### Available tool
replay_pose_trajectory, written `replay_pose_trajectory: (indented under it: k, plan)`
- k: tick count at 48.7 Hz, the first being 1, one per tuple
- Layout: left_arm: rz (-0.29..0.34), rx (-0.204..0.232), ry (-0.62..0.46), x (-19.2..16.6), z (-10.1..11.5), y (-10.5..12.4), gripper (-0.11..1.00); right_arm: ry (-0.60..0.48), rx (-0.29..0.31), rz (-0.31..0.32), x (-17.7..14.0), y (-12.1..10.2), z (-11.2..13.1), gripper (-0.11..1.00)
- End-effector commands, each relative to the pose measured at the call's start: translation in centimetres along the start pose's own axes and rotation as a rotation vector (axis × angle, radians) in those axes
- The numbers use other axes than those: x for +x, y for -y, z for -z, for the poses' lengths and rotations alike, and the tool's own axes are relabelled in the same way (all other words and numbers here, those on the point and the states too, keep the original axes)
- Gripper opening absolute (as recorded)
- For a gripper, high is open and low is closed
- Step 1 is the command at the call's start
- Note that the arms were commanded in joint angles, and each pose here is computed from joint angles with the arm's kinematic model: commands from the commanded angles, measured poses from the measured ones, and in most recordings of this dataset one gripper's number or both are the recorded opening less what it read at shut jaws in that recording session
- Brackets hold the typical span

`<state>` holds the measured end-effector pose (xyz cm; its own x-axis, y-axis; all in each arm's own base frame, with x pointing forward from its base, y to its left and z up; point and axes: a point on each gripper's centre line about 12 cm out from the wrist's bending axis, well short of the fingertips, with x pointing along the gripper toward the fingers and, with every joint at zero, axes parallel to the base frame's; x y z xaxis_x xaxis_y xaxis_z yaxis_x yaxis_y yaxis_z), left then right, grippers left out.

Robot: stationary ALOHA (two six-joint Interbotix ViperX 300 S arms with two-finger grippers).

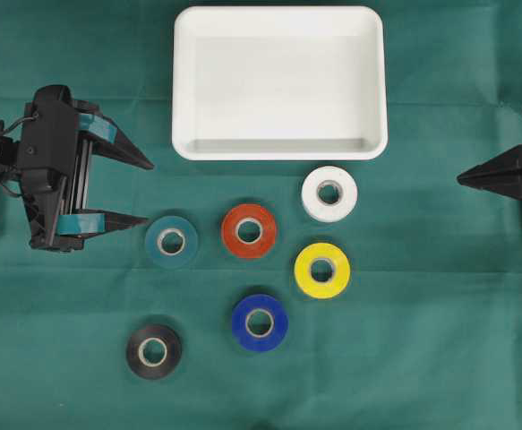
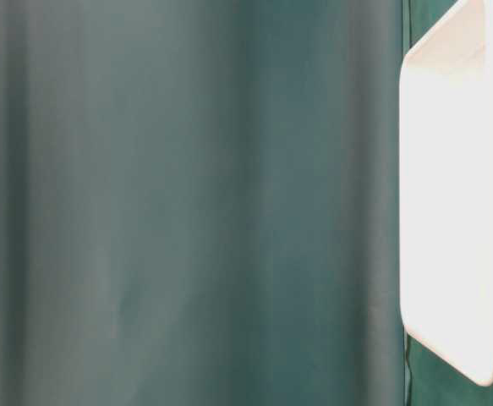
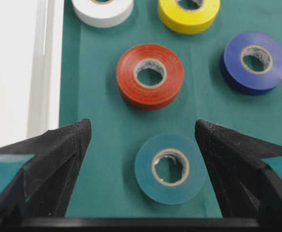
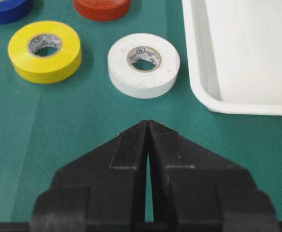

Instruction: Put the tape into the white case with the left arm.

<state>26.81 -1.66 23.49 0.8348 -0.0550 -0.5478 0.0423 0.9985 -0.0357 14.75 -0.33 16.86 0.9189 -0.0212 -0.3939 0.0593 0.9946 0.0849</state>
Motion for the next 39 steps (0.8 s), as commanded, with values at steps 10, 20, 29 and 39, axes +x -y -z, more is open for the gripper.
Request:
replay_pose_trajectory:
  k: [10,20,29,39]
  plan:
    - [0.001,-0.002,0.029,-0.2,-1.4,0.0,0.99,0.008,-0.013,0.002,0.1,0.0,-0.5,-0.09]
    - [0.013,0.007,-0.019,1.7,-1.5,0.5,0.99,0.009,-0.014,0.0,0.1,0.0,-0.5,-0.09]
    - [0.033,0.026,-0.07,4.5,-2.0,1.4,0.99,0.009,-0.013,0.002,0.1,0.0,-0.5,-0.09]
    - [0.063,0.05,-0.119,7.5,-2.3,2.9,0.99,0.008,-0.013,0.002,0.1,0.0,-0.5,-0.09]
